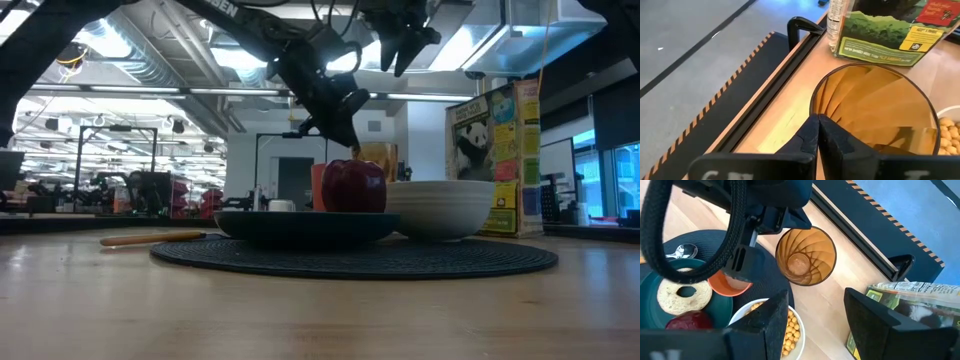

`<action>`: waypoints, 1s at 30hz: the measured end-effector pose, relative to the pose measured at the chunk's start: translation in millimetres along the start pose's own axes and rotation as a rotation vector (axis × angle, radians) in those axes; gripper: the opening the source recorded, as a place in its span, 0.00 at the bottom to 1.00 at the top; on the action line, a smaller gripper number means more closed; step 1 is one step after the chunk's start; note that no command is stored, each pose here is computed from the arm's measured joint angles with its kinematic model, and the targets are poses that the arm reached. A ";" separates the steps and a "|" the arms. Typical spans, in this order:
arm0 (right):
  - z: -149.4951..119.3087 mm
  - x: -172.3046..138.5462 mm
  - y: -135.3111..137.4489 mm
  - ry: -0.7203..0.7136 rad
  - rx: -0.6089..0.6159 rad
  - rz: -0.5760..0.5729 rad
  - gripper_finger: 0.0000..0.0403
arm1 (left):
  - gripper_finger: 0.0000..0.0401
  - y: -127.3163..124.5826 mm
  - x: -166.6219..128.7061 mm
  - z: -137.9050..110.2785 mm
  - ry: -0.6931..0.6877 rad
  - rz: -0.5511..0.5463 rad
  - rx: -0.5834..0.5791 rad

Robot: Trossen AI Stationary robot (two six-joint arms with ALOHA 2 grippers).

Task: Arrange a breakfast setting
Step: Put the brown cup to the top right of the black tablemat, then adjust the yellow spoon

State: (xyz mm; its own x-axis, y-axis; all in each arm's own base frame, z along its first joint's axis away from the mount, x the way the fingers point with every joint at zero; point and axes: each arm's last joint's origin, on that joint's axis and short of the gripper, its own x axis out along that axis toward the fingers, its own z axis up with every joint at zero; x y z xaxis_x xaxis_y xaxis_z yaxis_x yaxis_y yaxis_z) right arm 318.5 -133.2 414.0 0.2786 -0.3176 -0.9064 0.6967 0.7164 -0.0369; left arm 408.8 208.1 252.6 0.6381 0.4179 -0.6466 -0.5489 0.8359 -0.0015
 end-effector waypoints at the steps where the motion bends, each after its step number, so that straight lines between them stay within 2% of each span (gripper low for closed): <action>1: 0.0 0.0 0.0 0.000 0.000 0.000 0.45 | 0.00 0.2 0.0 0.0 0.001 -0.003 0.000; 9: 0.0 0.0 0.0 -0.001 0.009 0.000 0.45 | 0.03 -0.2 -0.4 2.7 -0.026 -0.016 -0.003; 13: 0.0 0.1 0.0 0.000 0.011 0.000 0.45 | 0.10 -1.8 -2.8 4.0 -0.031 -0.073 -0.006; 18: 0.0 -0.1 0.0 0.000 0.011 0.000 0.45 | 0.20 -0.6 -16.9 9.2 -0.039 -0.054 -0.032; 21: 0.0 -0.2 0.1 -0.001 0.011 0.001 0.45 | 0.24 7.1 -38.9 15.0 -0.031 -0.017 -0.038; 25: -1.8 -5.0 -1.1 -0.011 0.011 0.005 0.45 | 0.25 19.9 -87.5 17.9 0.039 0.012 -0.049; 27: -4.2 -11.1 -3.2 -0.024 0.014 0.009 0.45 | 0.25 23.2 -113.1 11.2 0.107 0.007 -0.052; 30: -9.6 -19.2 -7.1 -0.036 0.016 0.008 0.45 | 0.25 19.8 -141.1 -12.9 0.256 -0.035 -0.078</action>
State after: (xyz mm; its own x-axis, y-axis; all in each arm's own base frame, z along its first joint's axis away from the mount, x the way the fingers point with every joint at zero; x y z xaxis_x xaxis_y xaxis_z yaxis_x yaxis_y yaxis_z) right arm 301.8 -126.2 427.6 0.3076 -0.3349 -0.8907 0.7050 0.7088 -0.0230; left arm 301.0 161.1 334.0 0.5057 0.2775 -0.8168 -0.5752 0.8142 -0.0795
